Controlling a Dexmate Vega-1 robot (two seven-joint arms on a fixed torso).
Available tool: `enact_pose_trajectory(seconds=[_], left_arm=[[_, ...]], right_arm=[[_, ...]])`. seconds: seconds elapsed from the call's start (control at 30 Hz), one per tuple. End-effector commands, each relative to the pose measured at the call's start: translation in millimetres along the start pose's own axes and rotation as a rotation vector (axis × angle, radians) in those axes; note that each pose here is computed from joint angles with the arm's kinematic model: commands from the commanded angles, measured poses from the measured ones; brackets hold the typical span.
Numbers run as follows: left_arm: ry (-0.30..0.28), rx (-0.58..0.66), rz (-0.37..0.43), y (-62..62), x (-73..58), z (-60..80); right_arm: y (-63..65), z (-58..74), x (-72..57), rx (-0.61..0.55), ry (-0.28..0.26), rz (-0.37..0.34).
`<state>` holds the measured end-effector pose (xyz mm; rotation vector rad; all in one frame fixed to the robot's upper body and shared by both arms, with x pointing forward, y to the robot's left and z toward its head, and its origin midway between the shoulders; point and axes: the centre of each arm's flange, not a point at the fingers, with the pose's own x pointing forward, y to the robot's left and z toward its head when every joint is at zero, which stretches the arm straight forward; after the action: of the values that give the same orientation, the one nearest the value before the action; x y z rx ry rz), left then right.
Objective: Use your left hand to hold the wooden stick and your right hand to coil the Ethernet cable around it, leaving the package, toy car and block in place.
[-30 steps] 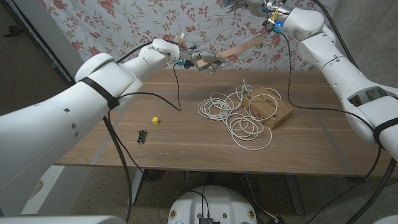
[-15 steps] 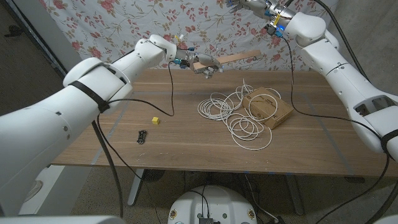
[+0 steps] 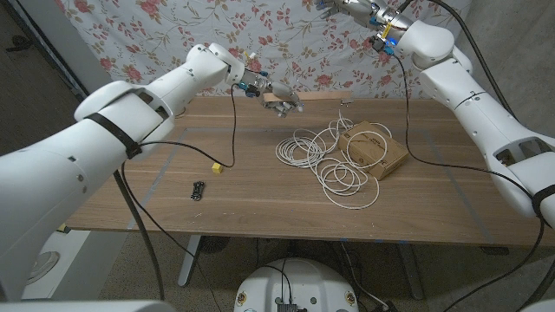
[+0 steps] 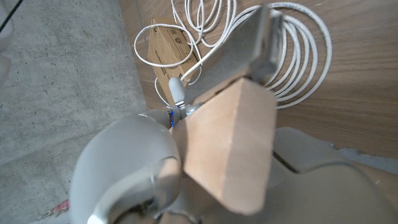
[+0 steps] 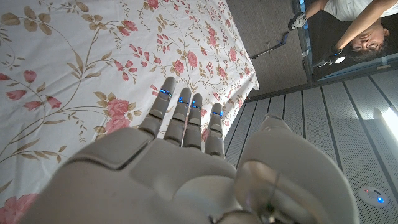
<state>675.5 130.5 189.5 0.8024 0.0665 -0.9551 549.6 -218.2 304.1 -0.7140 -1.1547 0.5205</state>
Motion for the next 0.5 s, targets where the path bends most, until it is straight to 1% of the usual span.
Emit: enact_pose_trajectory(seconds=[0.03,0.37,0.5], left_arm=[[0.096,0.019,-0.008,-2.0,-0.9,-11.3],[0.184,0.063,-0.02,-3.6,2.4,-15.3],[0.203,0.075,-0.02,-3.3,1.3,-14.6]], right_arm=[[3.1,-2.0,0.6,0.013,-0.001,0.002],[4.6,-5.5,2.7,0.027,-0.004,0.006],[5.3,-6.7,3.7,0.03,-0.005,0.007]])
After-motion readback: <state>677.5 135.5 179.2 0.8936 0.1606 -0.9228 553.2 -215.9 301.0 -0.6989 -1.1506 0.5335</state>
